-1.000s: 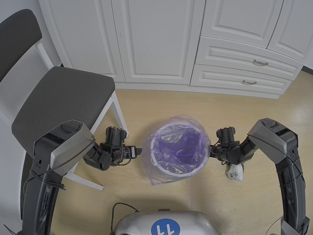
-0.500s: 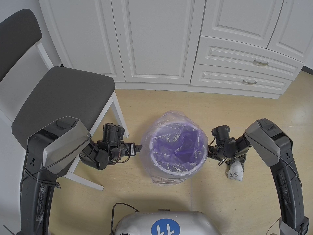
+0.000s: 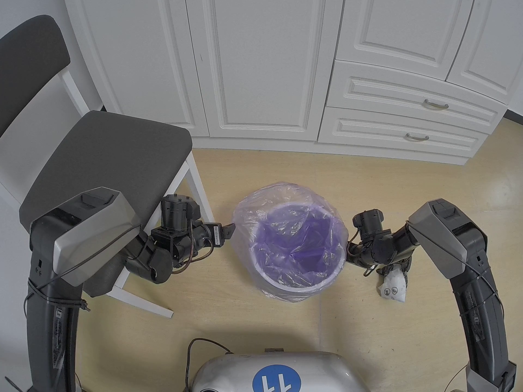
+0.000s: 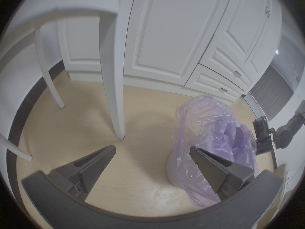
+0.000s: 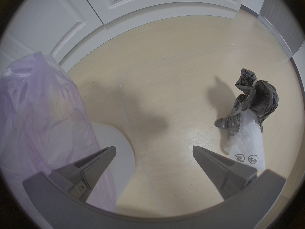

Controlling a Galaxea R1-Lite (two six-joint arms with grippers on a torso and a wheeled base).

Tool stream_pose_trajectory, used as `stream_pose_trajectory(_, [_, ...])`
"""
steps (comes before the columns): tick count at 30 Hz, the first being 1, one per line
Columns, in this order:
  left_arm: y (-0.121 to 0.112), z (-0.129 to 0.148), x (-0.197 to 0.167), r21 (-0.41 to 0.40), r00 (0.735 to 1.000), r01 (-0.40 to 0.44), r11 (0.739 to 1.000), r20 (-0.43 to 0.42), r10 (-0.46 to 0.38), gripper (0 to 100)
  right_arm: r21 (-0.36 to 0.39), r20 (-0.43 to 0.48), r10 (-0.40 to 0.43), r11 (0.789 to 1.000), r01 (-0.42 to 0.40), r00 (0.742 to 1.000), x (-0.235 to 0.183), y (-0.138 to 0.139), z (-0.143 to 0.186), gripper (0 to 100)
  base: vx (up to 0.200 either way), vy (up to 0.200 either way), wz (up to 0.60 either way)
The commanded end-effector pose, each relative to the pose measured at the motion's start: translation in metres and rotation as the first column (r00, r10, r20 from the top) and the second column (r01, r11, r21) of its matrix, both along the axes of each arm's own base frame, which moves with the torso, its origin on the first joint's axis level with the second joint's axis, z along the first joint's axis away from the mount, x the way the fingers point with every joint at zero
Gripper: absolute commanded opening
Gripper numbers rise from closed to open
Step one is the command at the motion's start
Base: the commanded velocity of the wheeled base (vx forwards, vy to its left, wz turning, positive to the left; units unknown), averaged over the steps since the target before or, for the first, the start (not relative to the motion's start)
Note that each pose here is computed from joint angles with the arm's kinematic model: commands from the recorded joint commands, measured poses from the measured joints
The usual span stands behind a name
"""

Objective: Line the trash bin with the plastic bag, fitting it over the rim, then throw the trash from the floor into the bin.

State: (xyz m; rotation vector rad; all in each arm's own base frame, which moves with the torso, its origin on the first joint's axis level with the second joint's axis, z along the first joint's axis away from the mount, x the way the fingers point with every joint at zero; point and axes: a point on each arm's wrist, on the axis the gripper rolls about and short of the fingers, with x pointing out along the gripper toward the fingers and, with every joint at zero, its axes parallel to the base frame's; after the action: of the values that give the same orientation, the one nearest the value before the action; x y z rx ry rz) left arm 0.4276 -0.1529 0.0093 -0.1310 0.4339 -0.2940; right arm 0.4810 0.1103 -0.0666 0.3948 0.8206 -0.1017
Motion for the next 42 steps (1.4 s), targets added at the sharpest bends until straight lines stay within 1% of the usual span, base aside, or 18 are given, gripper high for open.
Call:
stream_pose_trajectory(1, [0.005, 0.036, -0.021, 0.031, 0.996, 0.029, 0.999, 0.079, -0.031, 100, 0.004, 0.009, -0.009, 1.000, 0.009, 1.000, -0.004, -0.004, 0.014, 100, 0.000, 0.000, 0.00])
stream_pose_trajectory(5, [0.009, 0.043, -0.034, 0.090, 0.997, 0.047, 0.995, 0.053, -0.052, 100, 0.005, 0.027, -0.026, 1.000, 0.026, 0.999, -0.005, -0.014, 0.031, 100, 0.000, 0.000, 0.00])
stream_pose_trajectory(7, [0.018, 0.051, -0.047, 0.177, 0.997, 0.076, 0.981, -0.021, -0.073, 100, -0.001, 0.052, -0.030, 1.000, 0.030, 0.998, -0.007, -0.022, 0.050, 100, 0.000, 0.000, 0.00])
stream_pose_trajectory(10, [0.022, 0.061, -0.060, 0.216, 0.990, 0.104, 0.971, -0.111, -0.081, 100, -0.016, 0.082, -0.029, 0.999, 0.031, 0.996, -0.013, -0.033, 0.076, 100, 0.000, 0.000, 0.00])
stream_pose_trajectory(11, [0.022, 0.061, -0.060, 0.216, 0.990, 0.104, 0.971, -0.111, -0.081, 100, -0.016, 0.082, -0.029, 0.999, 0.031, 0.996, -0.013, -0.033, 0.076, 100, 0.000, 0.000, 0.00])
stream_pose_trajectory(12, [0.023, 0.065, -0.064, 0.222, 0.987, 0.114, 0.968, -0.133, -0.086, 100, -0.028, 0.102, -0.021, 0.999, 0.024, 0.995, -0.017, -0.038, 0.090, 100, 0.000, 0.000, 0.00])
stream_pose_trajectory(18, [0.009, 0.078, -0.080, 0.216, 0.985, 0.156, 0.964, -0.111, -0.135, 100, -0.019, 0.190, -0.018, 1.000, 0.022, 0.982, -0.034, -0.047, 0.145, 100, 0.000, 0.000, 0.00])
stream_pose_trajectory(20, [0.005, 0.079, -0.082, 0.210, 0.984, 0.164, 0.964, -0.103, -0.145, 100, -0.017, 0.199, -0.019, 1.000, 0.022, 0.980, -0.037, -0.048, 0.151, 100, 0.000, 0.000, 0.00])
stream_pose_trajectory(23, [-0.014, 0.078, -0.087, 0.187, 0.980, 0.197, 0.962, -0.047, -0.192, 100, -0.015, 0.217, -0.002, 1.000, 0.005, 0.976, -0.048, -0.043, 0.166, 100, 0.000, 0.000, 0.00])
stream_pose_trajectory(25, [-0.020, 0.069, -0.082, 0.176, 0.980, 0.200, 0.964, -0.032, -0.198, 100, -0.015, 0.214, 0.003, 1.000, 0.001, 0.977, -0.049, -0.041, 0.165, 100, 0.000, 0.000, 0.00])
stream_pose_trajectory(26, [-0.028, 0.050, -0.070, 0.147, 0.982, 0.186, 0.971, -0.007, -0.187, 100, -0.016, 0.214, 0.012, 1.000, -0.009, 0.977, -0.049, -0.036, 0.165, 100, 0.000, 0.000, 0.00])
stream_pose_trajectory(27, [-0.030, 0.047, -0.067, 0.142, 0.983, 0.180, 0.973, 0.003, -0.182, 100, -0.016, 0.212, 0.014, 1.000, -0.010, 0.977, -0.049, -0.035, 0.164, 100, 0.000, 0.000, 0.00])
stream_pose_trajectory(29, [-0.038, 0.021, -0.046, 0.089, 0.987, 0.149, 0.985, 0.043, -0.153, 100, -0.017, 0.208, 0.022, 1.000, -0.019, 0.978, -0.050, -0.031, 0.162, 100, 0.000, 0.000, 0.00])
stream_pose_trajectory(30, [-0.038, 0.019, -0.045, 0.088, 0.987, 0.148, 0.985, 0.041, -0.152, 100, -0.017, 0.208, 0.022, 1.000, -0.019, 0.978, -0.050, -0.031, 0.162, 100, 0.000, 0.000, 0.00])
stream_pose_trajectory(31, [-0.039, 0.003, -0.036, 0.086, 0.989, 0.142, 0.986, 0.019, -0.144, 100, -0.017, 0.209, 0.024, 1.000, -0.021, 0.978, -0.050, -0.030, 0.162, 100, 0.000, 0.000, 0.00])
stream_pose_trajectory(33, [-0.038, -0.004, -0.031, 0.084, 0.991, 0.135, 0.987, 0.011, -0.137, 100, -0.017, 0.209, 0.025, 1.000, -0.022, 0.977, -0.050, -0.029, 0.162, 100, 0.000, 0.000, 0.00])
stream_pose_trajectory(34, [-0.035, -0.016, -0.023, 0.082, 0.993, 0.120, 0.989, -0.001, -0.120, 100, -0.016, 0.211, 0.025, 1.000, -0.022, 0.977, -0.050, -0.029, 0.163, 100, 0.000, 0.000, 0.00])
stream_pose_trajectory(42, [-0.023, -0.022, -0.009, 0.068, 0.997, 0.079, 0.995, 0.002, -0.079, 100, -0.014, 0.217, 0.024, 1.000, -0.022, 0.976, -0.050, -0.030, 0.164, 100, 0.000, 0.000, 0.00])
